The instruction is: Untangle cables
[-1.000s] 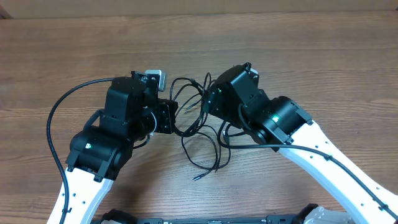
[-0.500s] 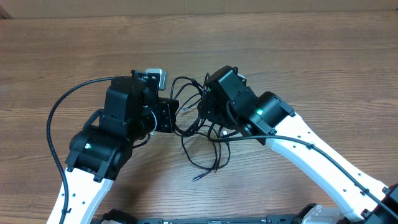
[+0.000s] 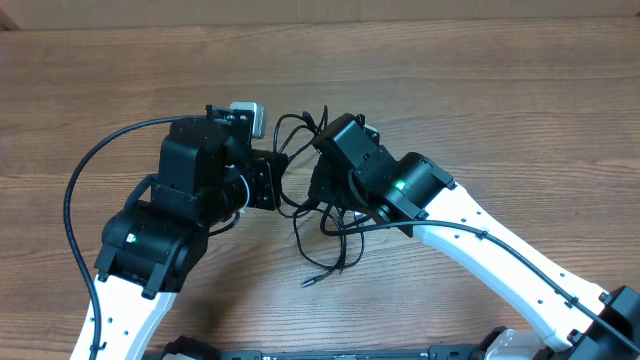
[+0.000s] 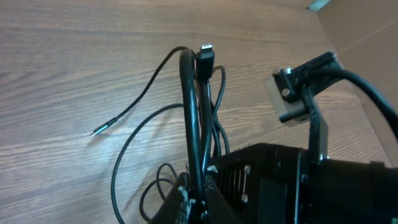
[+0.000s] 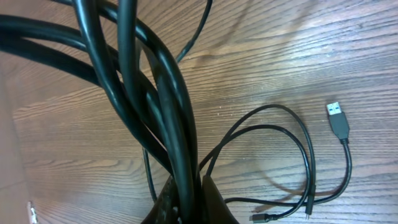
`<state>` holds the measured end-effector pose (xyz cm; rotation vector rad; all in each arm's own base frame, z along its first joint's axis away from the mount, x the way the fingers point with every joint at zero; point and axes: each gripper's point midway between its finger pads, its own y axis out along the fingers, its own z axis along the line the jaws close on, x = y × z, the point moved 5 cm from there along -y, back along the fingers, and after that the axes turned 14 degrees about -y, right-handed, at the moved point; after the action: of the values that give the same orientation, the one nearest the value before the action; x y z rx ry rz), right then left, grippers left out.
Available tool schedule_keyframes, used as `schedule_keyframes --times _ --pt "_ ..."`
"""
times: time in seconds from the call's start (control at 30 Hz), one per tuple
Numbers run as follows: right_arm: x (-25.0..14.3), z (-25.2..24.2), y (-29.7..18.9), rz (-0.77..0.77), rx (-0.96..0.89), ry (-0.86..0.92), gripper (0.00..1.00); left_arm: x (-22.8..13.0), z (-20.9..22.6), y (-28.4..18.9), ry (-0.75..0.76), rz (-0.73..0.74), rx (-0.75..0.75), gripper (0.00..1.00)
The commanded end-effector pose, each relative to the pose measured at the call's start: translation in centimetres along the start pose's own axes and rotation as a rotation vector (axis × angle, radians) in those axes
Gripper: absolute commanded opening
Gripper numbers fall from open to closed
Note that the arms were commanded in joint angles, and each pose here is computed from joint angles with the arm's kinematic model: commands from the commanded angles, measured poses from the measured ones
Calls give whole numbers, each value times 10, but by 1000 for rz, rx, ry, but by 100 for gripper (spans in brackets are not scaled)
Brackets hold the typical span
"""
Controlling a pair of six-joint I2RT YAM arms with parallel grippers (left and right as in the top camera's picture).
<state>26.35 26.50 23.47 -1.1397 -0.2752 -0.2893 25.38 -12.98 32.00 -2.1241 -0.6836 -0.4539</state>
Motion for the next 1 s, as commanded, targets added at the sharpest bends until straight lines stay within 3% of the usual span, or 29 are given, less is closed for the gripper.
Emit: schedule_keyframes --times 0.0,0.37,0.7,0.97 --pt "0 1 2 -6 1 -8 4 8 -10 -15 27 -43 -28 4" --pt "6 9 1 -35 44 -8 4 7 4 -8 12 -38 67 5" --pt "7 27 -2 -11 166 -21 4 2 27 46 -23 91 185 4" --pt "13 33 -13 -58 206 -52 4 8 52 67 -39 63 345 4"
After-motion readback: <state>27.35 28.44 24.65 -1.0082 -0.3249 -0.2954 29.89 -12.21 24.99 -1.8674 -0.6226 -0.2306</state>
